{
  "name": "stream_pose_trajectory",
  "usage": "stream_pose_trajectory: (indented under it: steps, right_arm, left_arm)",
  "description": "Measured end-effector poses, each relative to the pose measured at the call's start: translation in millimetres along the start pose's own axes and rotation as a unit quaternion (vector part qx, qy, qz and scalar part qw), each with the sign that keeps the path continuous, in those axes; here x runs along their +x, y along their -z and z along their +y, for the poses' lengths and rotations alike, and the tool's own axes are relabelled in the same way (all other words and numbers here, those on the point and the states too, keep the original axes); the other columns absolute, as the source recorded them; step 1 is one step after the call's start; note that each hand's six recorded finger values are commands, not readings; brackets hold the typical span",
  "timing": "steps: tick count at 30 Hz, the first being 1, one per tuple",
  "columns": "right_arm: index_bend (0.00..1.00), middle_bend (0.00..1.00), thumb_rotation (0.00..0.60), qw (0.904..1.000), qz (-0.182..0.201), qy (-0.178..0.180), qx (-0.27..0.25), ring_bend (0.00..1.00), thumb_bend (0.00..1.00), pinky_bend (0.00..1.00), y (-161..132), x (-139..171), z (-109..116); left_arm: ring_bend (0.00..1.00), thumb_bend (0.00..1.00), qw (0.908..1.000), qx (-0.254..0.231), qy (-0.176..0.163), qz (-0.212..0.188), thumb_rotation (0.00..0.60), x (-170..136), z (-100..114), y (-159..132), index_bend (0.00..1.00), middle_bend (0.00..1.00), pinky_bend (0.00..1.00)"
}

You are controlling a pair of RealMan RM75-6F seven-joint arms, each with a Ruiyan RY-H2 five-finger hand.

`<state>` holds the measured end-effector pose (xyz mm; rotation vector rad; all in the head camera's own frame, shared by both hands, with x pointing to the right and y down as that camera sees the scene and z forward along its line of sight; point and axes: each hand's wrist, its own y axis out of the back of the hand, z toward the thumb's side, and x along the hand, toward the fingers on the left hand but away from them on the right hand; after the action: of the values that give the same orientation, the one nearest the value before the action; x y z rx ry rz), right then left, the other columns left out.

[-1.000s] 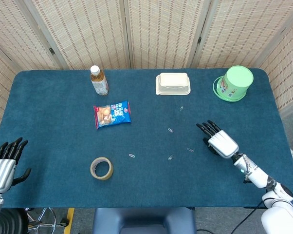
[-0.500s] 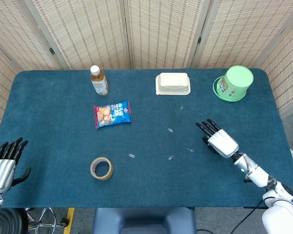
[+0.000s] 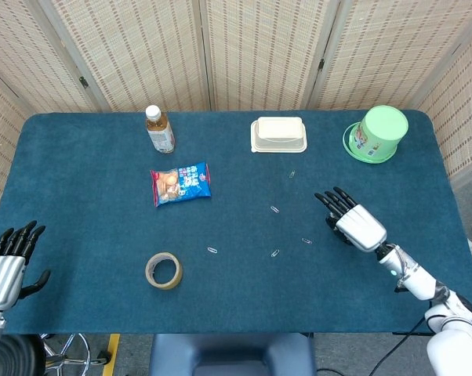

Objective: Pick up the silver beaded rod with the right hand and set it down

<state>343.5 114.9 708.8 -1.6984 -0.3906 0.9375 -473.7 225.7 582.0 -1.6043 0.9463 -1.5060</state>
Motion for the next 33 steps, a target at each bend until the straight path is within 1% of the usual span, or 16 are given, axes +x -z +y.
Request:
stream_pose_trajectory:
  steps: [4, 5, 8, 13, 17, 20, 26, 33]
  right_arm:
    - [0.86, 0.01, 0.6, 0.9975, -0.003, 0.014, -0.069, 0.0, 0.41, 0.0, -5, -1, 3]
    - [0.86, 0.01, 0.6, 0.9955, -0.003, 0.019, -0.093, 0.0, 0.41, 0.0, -8, -1, 4]
    - [0.86, 0.01, 0.6, 0.9898, 0.001, 0.026, -0.14, 0.0, 0.41, 0.0, -13, -2, 7]
    - [0.86, 0.01, 0.6, 0.9807, 0.007, 0.026, -0.194, 0.0, 0.41, 0.0, -23, -3, 9]
    - [0.86, 0.02, 0.6, 0.9721, 0.008, 0.016, -0.234, 0.0, 0.41, 0.0, -35, -5, 8]
    - [0.86, 0.02, 0.6, 0.9681, 0.007, 0.005, -0.251, 0.0, 0.41, 0.0, -42, -5, 6]
    - [0.86, 0.02, 0.6, 0.9636, -0.006, -0.022, -0.266, 0.0, 0.41, 0.0, -44, -3, -3]
    - [0.86, 0.02, 0.6, 0.9623, -0.016, -0.03, -0.27, 0.0, 0.41, 0.0, -41, 0, -8]
  left_arm:
    - [0.11, 0.39, 1.0, -0.001, 0.0, -0.001, 0.6, 0, 0, 0, 0.0, 0.07, 0.09]
    - [0.11, 0.39, 1.0, -0.001, 0.0, 0.0, 0.6, 0, 0, 0, 0.0, 0.07, 0.09]
    - [0.11, 0.39, 1.0, -0.001, -0.001, -0.001, 0.6, 2, 1, -1, 0.0, 0.07, 0.09]
    - [0.11, 0.39, 1.0, -0.002, -0.002, -0.005, 0.6, 2, 1, -3, 0.0, 0.07, 0.09]
    - [0.11, 0.39, 1.0, -0.008, -0.004, -0.005, 0.6, 0, 3, -2, 0.0, 0.07, 0.09]
    - [0.11, 0.39, 0.9999, -0.012, -0.008, -0.006, 0.6, -1, 5, -2, 0.0, 0.07, 0.09]
    - [0.11, 0.39, 0.9999, -0.012, -0.008, -0.007, 0.6, -2, 5, -2, 0.0, 0.07, 0.09]
    - [0.11, 0.39, 0.9999, -0.009, -0.007, -0.005, 0.6, -1, 4, -2, 0.0, 0.07, 0.09]
